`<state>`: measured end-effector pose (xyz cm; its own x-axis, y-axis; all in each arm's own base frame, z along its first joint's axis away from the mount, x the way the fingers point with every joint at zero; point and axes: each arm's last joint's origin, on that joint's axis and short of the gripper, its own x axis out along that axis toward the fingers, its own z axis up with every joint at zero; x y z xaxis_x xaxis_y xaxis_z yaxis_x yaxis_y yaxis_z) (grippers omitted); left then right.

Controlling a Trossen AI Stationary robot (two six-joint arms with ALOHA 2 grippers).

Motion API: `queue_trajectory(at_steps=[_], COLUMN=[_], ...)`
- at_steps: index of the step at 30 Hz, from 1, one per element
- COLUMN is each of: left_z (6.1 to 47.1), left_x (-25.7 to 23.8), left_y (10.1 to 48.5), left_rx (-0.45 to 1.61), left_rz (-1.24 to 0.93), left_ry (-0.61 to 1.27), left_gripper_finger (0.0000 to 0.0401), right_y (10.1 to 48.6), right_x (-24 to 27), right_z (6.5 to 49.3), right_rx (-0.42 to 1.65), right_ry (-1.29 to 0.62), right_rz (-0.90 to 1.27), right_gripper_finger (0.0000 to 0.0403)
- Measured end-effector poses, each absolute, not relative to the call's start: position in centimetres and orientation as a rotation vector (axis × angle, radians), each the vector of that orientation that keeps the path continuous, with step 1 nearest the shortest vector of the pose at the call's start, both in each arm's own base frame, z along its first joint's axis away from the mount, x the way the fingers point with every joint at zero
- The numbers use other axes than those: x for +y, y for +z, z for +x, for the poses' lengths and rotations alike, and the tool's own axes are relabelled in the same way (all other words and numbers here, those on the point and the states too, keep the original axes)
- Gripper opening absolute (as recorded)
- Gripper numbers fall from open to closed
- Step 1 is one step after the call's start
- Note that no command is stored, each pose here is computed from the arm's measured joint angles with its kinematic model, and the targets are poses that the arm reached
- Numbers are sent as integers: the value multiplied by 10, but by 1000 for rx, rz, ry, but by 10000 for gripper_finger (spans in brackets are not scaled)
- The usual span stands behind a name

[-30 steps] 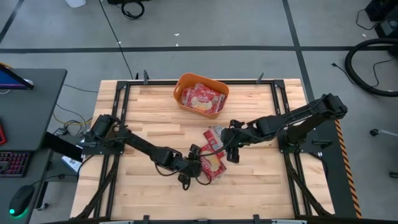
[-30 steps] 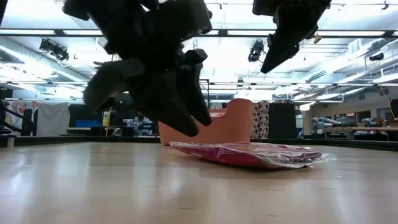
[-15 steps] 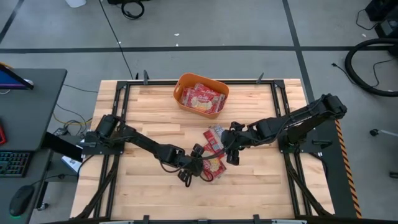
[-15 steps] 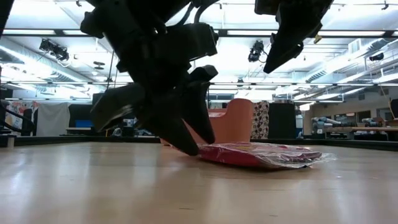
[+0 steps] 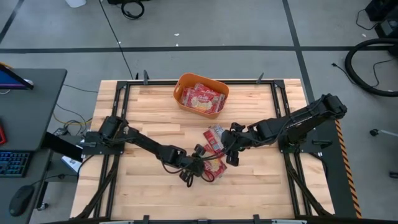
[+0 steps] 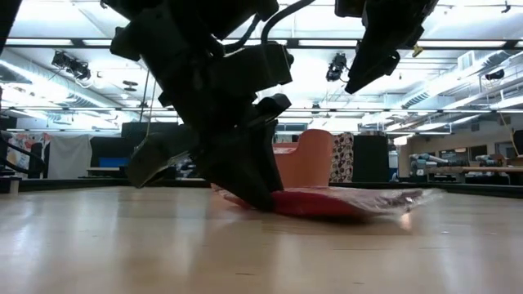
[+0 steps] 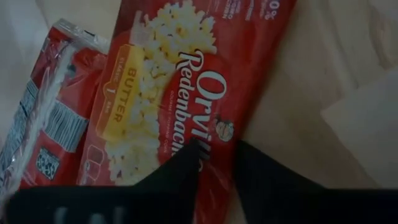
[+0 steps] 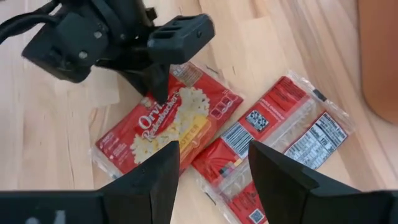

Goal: Sort popcorn bags into baskets
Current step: Put the red popcorn bag into the orange bin

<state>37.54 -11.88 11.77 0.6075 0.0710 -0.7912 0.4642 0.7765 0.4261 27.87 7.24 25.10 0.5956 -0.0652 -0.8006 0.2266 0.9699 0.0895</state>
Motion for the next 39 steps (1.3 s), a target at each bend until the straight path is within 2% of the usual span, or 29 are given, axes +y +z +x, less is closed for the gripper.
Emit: queue_trajectory(at_steps=[6, 13, 22, 27, 33, 39], left_z=[380, 390, 394, 383, 364, 357], left_x=[-119, -120, -107, -68, 4, 67], left_y=[124, 148, 203, 246, 288, 300], left_rx=[912, 932, 968, 931, 927, 910], left_rz=[636, 653, 630, 596, 616, 559], left_ry=[-223, -188, -192, -174, 54, 222], left_gripper_finger=[16, 31, 17, 19, 19, 19], right_y=[250, 256, 282, 297, 307, 307], right_x=[75, 72, 54, 42, 34, 34], right_z=[276, 267, 240, 226, 214, 217], right_rx=[936, 966, 902, 845, 789, 763], right_ry=[-164, -160, -266, -332, -421, -455], right_rz=[178, 154, 126, 133, 154, 159], right_gripper_finger=[197, 197, 197, 197, 197, 197])
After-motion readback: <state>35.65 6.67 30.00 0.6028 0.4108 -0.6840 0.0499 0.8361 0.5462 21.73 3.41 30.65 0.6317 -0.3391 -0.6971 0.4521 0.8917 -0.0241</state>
